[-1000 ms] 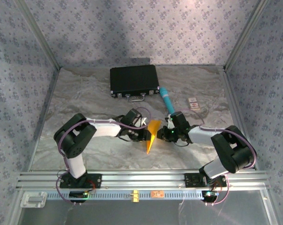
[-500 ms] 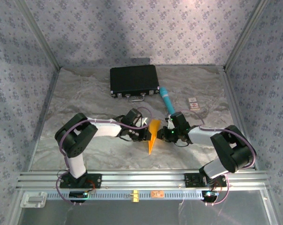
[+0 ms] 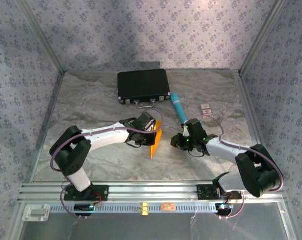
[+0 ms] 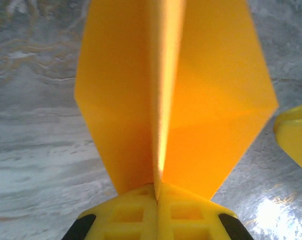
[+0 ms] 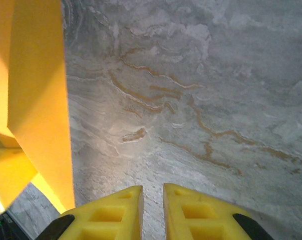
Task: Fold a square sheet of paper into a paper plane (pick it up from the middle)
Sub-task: Turn over a paper plane at the center of the table.
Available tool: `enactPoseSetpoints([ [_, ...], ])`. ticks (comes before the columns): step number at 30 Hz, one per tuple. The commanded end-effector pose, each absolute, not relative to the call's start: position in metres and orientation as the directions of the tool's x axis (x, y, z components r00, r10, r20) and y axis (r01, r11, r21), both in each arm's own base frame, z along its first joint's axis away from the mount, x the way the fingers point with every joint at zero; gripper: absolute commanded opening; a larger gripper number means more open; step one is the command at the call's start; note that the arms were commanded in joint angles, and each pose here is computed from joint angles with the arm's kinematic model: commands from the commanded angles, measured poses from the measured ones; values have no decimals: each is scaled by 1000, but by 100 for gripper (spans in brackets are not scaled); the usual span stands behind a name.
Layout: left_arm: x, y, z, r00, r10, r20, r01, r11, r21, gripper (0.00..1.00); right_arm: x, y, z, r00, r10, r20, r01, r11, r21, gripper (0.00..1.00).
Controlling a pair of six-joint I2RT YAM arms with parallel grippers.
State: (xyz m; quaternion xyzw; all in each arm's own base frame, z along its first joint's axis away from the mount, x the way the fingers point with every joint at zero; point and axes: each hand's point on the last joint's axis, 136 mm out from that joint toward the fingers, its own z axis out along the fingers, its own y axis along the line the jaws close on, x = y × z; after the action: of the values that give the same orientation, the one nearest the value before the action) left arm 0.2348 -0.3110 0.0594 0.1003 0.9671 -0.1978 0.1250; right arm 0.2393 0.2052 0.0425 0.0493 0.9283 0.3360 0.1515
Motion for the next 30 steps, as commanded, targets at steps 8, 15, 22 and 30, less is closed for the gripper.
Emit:
enactPoseSetpoints([
  [8, 230, -274, 49, -959, 163, -234, 204, 965, -164, 2, 240, 204, 46, -948, 188, -257, -11, 786, 618, 19],
  [15, 226, -278, 40, -964, 175, -202, 209, 964, -166, 5, 241, 206, 47, -948, 186, -257, -15, 784, 621, 20],
  [22, 225, -284, 37, -965, 177, -193, 213, 960, -184, 11, 240, 206, 46, -949, 183, -257, -17, 784, 621, 20],
  [30, 225, -286, 34, -966, 182, -185, 216, 960, -181, 15, 240, 207, 44, -950, 182, -254, -15, 785, 620, 21],
])
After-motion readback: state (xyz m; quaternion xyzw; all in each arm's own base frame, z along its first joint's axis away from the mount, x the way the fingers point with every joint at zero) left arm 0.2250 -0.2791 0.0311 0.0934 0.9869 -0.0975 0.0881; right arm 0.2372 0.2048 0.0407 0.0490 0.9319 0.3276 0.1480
